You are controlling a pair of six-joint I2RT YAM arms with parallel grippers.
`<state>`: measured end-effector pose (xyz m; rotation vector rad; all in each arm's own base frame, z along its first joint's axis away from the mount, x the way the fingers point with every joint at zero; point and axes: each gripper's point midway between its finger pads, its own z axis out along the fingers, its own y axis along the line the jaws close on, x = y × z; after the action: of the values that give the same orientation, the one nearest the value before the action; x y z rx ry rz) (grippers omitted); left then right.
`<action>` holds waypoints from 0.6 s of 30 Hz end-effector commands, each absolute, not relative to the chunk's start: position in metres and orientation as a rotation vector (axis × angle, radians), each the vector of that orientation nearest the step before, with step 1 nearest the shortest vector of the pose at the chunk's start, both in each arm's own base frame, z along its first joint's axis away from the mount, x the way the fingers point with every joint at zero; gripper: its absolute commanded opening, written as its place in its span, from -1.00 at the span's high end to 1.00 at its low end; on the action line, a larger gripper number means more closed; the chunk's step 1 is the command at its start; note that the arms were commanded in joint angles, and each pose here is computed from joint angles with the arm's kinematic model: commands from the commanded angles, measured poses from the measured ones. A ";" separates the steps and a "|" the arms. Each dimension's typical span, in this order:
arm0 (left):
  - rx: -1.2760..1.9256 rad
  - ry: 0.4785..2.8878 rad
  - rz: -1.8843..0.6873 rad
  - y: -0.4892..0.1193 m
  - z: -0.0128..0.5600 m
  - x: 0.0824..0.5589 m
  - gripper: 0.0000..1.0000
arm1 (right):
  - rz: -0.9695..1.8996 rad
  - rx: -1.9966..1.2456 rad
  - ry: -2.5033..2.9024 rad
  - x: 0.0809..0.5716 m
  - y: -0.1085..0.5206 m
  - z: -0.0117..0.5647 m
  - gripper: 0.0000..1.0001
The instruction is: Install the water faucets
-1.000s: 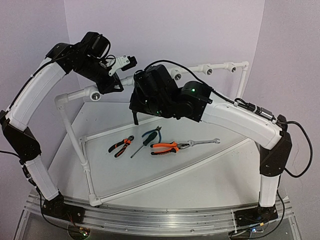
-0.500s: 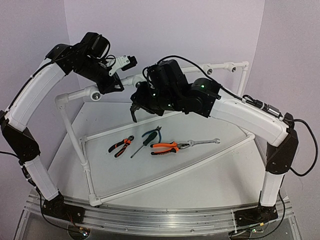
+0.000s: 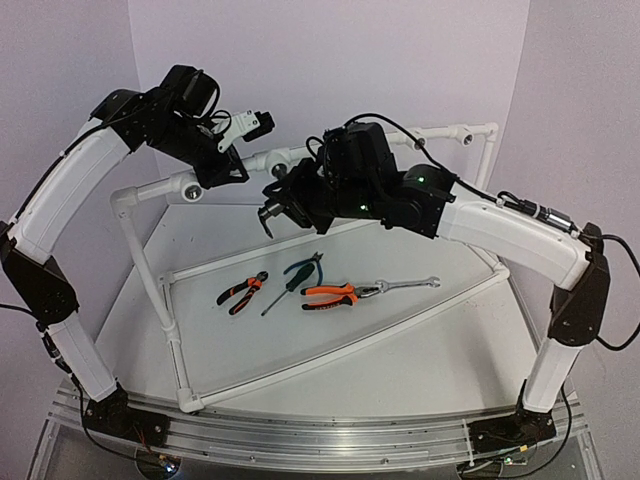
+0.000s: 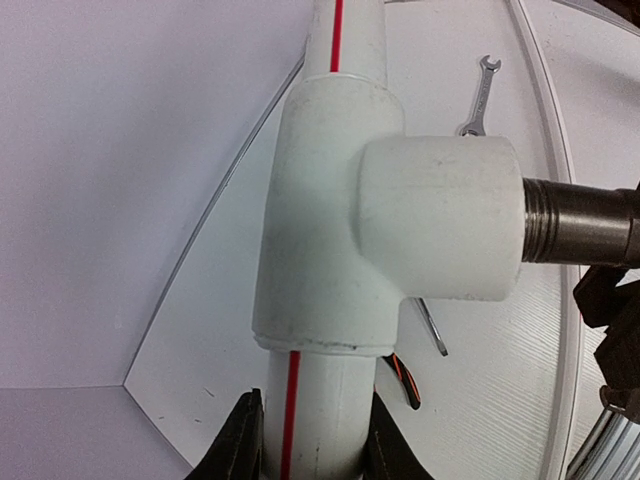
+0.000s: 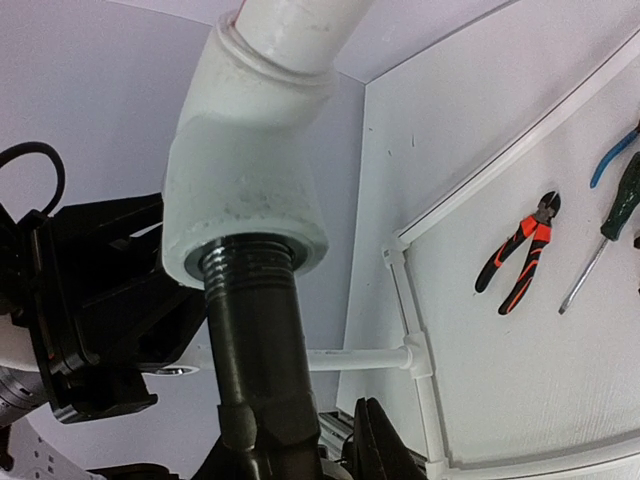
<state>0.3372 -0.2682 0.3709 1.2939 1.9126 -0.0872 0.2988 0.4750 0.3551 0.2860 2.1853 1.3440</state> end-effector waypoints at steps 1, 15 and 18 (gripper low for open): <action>0.972 2.240 -0.347 -0.280 0.336 0.328 1.00 | 1.454 0.634 1.735 0.386 0.407 0.442 1.00; 0.994 2.228 -0.350 -0.281 0.335 0.327 1.00 | 1.664 0.757 1.669 0.389 0.422 0.437 1.00; 0.996 2.232 -0.349 -0.281 0.334 0.327 1.00 | 1.662 0.796 1.650 0.389 0.416 0.432 1.00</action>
<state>0.3401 -0.2653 0.3714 1.2907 1.9076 -0.0820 0.2999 0.4828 0.3613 0.4378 2.1640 1.5540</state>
